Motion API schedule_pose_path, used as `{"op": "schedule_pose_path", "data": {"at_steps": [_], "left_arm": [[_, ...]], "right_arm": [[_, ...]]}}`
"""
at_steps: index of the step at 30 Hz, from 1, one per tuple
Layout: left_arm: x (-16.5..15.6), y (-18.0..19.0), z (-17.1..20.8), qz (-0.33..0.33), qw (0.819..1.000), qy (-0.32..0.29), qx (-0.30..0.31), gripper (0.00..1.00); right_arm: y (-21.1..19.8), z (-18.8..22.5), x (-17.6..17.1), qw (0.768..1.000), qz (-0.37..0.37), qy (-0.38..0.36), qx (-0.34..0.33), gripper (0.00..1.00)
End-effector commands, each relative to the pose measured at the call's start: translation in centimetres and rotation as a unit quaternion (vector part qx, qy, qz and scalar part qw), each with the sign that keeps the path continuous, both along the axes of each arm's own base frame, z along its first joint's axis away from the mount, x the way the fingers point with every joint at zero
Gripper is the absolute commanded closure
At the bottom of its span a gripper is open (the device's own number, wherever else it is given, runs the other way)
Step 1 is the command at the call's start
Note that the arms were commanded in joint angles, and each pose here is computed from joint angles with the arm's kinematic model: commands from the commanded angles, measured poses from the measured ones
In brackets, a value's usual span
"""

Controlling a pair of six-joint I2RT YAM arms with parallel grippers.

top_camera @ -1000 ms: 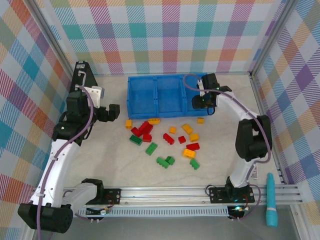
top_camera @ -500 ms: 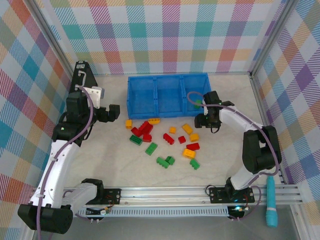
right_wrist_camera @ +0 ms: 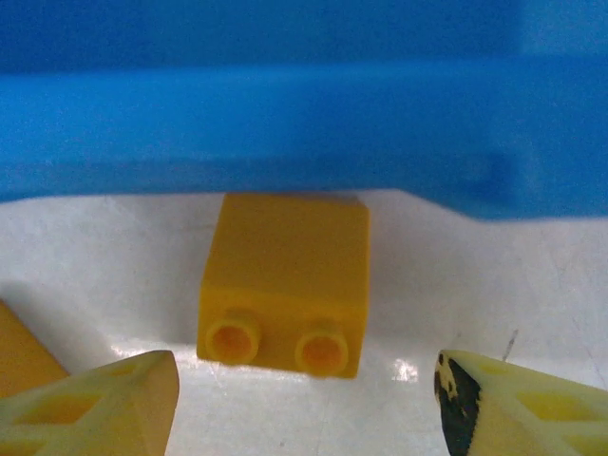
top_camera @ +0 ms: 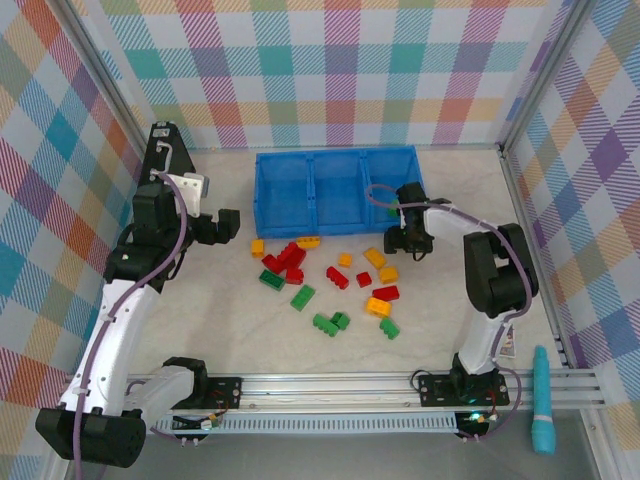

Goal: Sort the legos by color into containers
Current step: Pick up the lego from the middle-right of the table.

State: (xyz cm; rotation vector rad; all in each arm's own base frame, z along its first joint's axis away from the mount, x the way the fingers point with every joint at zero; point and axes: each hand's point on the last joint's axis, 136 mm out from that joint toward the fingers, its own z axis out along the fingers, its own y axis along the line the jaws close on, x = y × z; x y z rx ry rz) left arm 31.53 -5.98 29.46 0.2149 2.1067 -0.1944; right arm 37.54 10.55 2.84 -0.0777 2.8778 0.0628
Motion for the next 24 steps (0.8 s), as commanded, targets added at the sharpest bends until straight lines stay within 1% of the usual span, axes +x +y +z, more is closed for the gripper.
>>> {"op": "schedule_pose_path", "data": {"at_steps": [1,7,11,19,22,24], "left_arm": [[0.0,-0.3,-0.2,-0.011,1.000,0.004,0.008,0.00],[0.3,-0.4,-0.4,-0.011,1.000,0.008,0.010,0.00],[0.3,-0.3,-0.4,-0.011,1.000,0.008,0.012,0.00],[0.2,-0.3,-0.3,-0.011,1.000,0.005,0.014,0.00],[0.0,-0.2,-0.2,-0.011,1.000,0.002,0.015,0.00],[-0.1,-0.2,-0.1,-0.010,1.000,-0.001,0.015,0.00]], "right_arm": [[0.4,0.8,1.7,1.000,0.007,-0.022,-0.005,0.31],[0.8,0.9,2.8,1.000,0.013,-0.025,-0.005,0.41],[1.1,0.4,2.8,1.000,0.020,-0.011,-0.001,0.52],[1.1,-0.9,1.4,0.999,0.023,0.028,-0.006,0.60],[0.8,-0.8,1.0,0.999,0.019,0.030,-0.011,0.68],[0.7,0.0,0.7,0.999,0.019,0.026,-0.013,0.73]]}}
